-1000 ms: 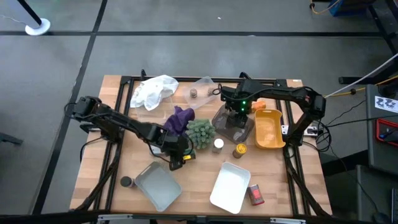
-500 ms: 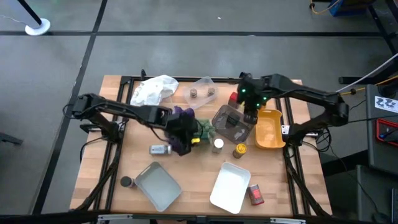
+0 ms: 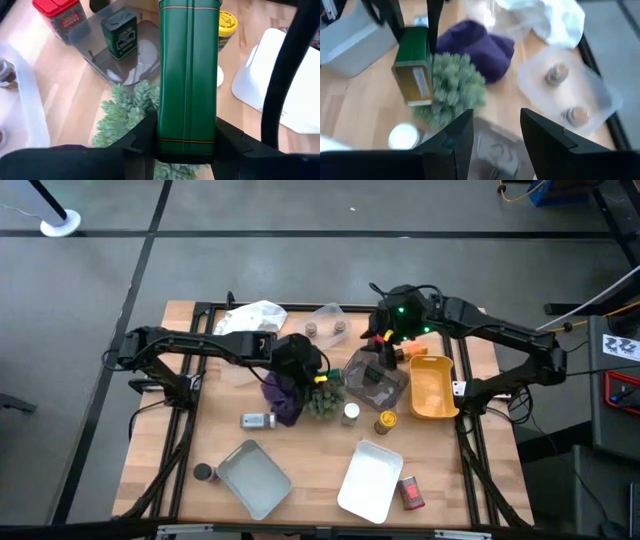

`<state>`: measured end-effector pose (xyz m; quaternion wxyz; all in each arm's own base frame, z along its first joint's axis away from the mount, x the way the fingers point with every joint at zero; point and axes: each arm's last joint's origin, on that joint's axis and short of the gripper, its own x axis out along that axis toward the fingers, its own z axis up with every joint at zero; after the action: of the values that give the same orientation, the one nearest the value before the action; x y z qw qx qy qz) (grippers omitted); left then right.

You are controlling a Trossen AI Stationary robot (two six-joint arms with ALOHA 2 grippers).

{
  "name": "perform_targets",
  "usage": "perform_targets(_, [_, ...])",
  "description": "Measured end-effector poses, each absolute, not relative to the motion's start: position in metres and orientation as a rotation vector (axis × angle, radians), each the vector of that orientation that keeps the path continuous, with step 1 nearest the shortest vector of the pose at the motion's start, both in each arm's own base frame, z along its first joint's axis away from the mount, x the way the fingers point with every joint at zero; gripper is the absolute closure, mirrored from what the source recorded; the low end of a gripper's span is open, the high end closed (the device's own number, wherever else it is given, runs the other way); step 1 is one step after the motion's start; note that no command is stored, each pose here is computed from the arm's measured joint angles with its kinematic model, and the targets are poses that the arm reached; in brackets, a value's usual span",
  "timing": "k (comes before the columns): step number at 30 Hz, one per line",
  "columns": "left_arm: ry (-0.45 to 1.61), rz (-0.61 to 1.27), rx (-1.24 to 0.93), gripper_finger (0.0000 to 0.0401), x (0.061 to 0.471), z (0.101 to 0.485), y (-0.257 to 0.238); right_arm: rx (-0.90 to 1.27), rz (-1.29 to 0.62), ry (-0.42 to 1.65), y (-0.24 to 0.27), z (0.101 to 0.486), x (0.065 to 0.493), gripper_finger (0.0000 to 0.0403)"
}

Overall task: Sort spices by type
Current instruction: Put the green seasoning can into the black bin

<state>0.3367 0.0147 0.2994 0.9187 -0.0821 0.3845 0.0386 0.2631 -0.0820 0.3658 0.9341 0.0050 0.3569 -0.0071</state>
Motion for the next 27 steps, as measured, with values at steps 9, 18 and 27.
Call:
perform_targets(9, [0.771,0.083,-0.149,0.0283,0.339,0.3,0.02,0.021,0.268,0.688,-0.082,0.35,0.285,0.0239])
perform_targets(18, [0.777,0.078,-0.143,0.0282,0.338,0.299,0.02,0.061,0.31,0.727,-0.086,0.333,0.299,0.0238])
perform_targets(27, [0.783,0.078,-0.143,0.0282,0.338,0.299,0.019,0.107,0.289,0.69,-0.088,0.332,0.308,0.0169])
